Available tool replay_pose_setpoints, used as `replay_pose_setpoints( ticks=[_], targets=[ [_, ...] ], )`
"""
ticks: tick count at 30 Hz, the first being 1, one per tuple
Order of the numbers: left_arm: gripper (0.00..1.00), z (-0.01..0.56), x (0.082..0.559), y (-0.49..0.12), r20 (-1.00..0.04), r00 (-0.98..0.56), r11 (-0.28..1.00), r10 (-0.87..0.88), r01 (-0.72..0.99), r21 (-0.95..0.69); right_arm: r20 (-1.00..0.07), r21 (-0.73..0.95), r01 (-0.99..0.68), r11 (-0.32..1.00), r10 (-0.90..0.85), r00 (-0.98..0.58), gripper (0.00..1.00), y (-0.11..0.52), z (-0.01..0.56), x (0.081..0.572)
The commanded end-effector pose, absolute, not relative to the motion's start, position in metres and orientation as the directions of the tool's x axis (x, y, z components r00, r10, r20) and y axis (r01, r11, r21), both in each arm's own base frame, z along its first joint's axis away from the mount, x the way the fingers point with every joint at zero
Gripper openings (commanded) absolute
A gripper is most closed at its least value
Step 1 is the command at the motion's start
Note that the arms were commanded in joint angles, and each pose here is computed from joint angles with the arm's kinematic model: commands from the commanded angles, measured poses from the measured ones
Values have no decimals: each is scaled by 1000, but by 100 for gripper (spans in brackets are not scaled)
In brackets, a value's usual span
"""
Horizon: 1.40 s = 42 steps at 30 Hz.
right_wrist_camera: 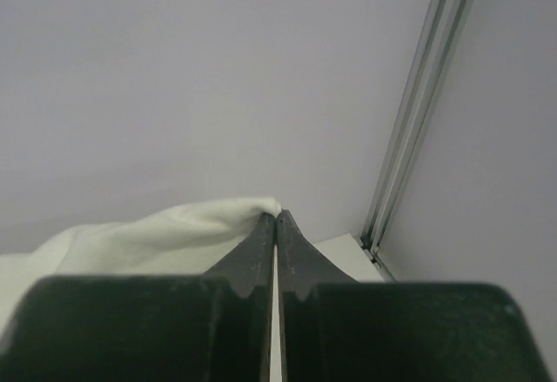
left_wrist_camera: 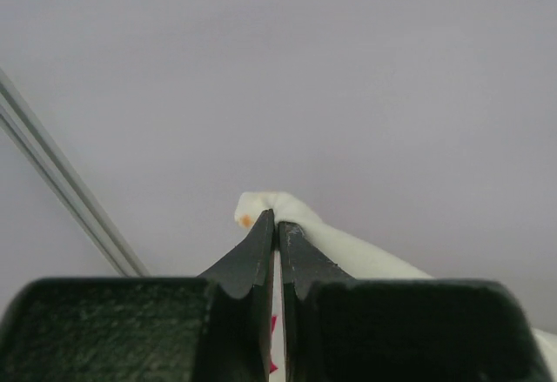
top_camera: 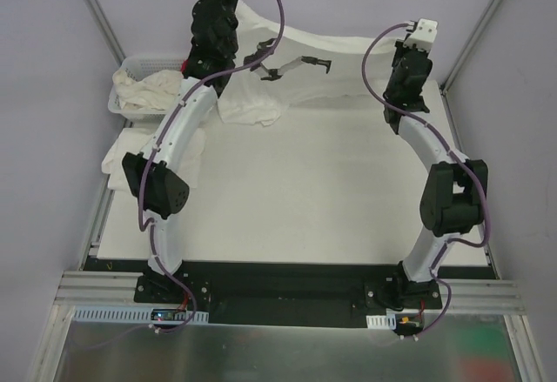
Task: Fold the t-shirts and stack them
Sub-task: Flatten out the tshirt
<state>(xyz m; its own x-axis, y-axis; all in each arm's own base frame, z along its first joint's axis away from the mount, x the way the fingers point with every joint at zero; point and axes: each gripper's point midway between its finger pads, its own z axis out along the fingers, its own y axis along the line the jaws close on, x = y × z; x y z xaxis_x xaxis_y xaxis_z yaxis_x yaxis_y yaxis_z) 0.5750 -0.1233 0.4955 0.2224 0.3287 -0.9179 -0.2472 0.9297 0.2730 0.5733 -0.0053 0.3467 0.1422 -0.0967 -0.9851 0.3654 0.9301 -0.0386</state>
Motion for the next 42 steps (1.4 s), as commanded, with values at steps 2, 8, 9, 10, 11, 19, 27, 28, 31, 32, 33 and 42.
replay_pose_setpoints(
  ticks=[2,8,9,10,11,19,27,28,31,32,33,42],
  targets=[
    [0,615,486,-115,-851,469,964,239,-216,152,-912,105,371,923,-59,406,1,-18,455,511],
    [0,602,454,-114,-876,425,966,229,-212,150,-912,147,368,918,-18,410,1,-26,457,465],
    [0,598,451,-115,-879,422,968,222,-203,147,-918,149,376,914,-14,397,1,-28,454,458],
    [0,580,453,-118,-892,393,969,224,-189,160,-912,166,380,910,-5,410,1,-32,462,443],
    [0,590,438,-112,-885,416,971,209,-193,138,-912,169,385,907,-4,410,1,-34,465,435],
    [0,623,359,-108,-846,486,973,219,-175,152,-861,198,287,937,26,508,1,-32,519,343],
    [0,685,237,-105,-714,696,993,74,16,119,-698,177,158,971,11,716,1,-28,597,232],
    [0,698,215,-97,-671,741,992,27,63,110,-659,180,152,972,5,752,1,-30,607,215],
    [0,715,179,-84,-558,830,986,-16,105,128,-534,157,132,979,-28,845,1,-28,637,178],
    [0,719,170,-84,-518,855,984,-10,100,147,-452,140,109,984,-34,891,1,-25,652,160],
    [0,718,166,-86,-481,876,980,31,70,189,-409,122,104,987,-46,911,1,-22,658,151],
    [0,748,96,-80,-160,986,954,41,9,299,-90,48,128,991,-123,988,1,-10,710,90]
  ],
)
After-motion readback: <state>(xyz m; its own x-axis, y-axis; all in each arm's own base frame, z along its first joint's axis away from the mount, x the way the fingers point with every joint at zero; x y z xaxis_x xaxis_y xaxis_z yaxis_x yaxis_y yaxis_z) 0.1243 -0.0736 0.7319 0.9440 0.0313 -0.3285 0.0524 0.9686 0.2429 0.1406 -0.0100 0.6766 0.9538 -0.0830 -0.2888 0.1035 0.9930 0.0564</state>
